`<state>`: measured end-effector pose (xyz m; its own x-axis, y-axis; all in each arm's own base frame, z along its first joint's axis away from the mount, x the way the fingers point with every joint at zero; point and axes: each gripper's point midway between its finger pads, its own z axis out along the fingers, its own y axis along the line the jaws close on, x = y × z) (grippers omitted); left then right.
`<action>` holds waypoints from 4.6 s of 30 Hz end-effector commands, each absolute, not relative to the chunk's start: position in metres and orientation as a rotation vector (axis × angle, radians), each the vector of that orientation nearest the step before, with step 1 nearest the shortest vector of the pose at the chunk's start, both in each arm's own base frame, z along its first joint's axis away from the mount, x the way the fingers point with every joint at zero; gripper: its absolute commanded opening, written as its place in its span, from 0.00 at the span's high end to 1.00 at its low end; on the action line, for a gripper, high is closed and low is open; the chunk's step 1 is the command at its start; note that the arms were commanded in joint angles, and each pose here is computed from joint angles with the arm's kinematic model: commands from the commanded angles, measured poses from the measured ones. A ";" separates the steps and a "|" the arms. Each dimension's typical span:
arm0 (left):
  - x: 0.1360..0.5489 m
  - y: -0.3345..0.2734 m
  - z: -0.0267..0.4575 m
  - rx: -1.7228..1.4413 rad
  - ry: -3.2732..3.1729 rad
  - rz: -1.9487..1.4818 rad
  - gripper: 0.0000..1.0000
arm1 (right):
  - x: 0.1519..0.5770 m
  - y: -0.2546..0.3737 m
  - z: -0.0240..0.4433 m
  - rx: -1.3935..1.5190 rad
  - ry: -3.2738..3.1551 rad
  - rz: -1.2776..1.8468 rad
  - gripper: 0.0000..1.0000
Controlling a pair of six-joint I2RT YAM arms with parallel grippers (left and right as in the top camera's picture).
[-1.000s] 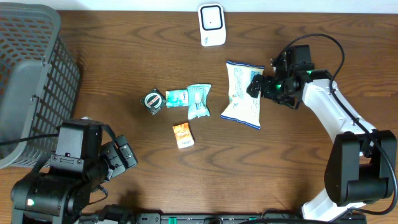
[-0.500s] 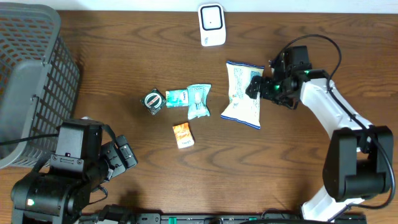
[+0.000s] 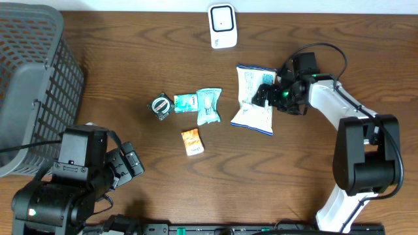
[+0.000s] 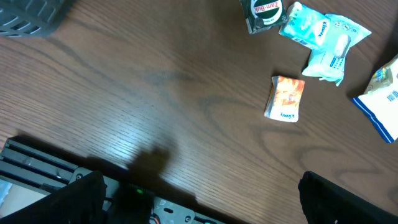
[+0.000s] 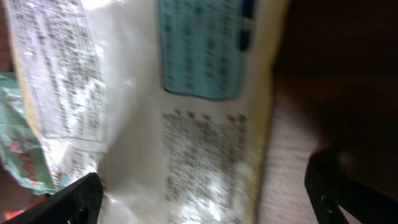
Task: Scan the item barcode
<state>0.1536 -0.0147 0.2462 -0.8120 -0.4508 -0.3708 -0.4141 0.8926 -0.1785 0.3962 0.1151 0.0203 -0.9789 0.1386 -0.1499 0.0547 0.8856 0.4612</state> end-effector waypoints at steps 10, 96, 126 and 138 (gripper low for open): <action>0.153 -0.014 0.246 -0.640 2.649 -0.118 0.02 | 0.376 0.135 -0.034 0.145 2.996 0.882 0.42; 0.153 -0.014 0.246 -0.640 2.649 -0.118 0.03 | 0.391 0.177 0.076 -0.177 2.636 1.201 0.99; 0.153 -0.014 0.246 -0.641 2.649 -0.118 0.02 | 0.395 0.218 0.263 -0.404 2.074 1.214 0.99; 0.153 -0.014 0.246 -0.640 2.649 -0.118 0.02 | 0.394 0.224 0.266 -0.405 2.064 1.227 0.99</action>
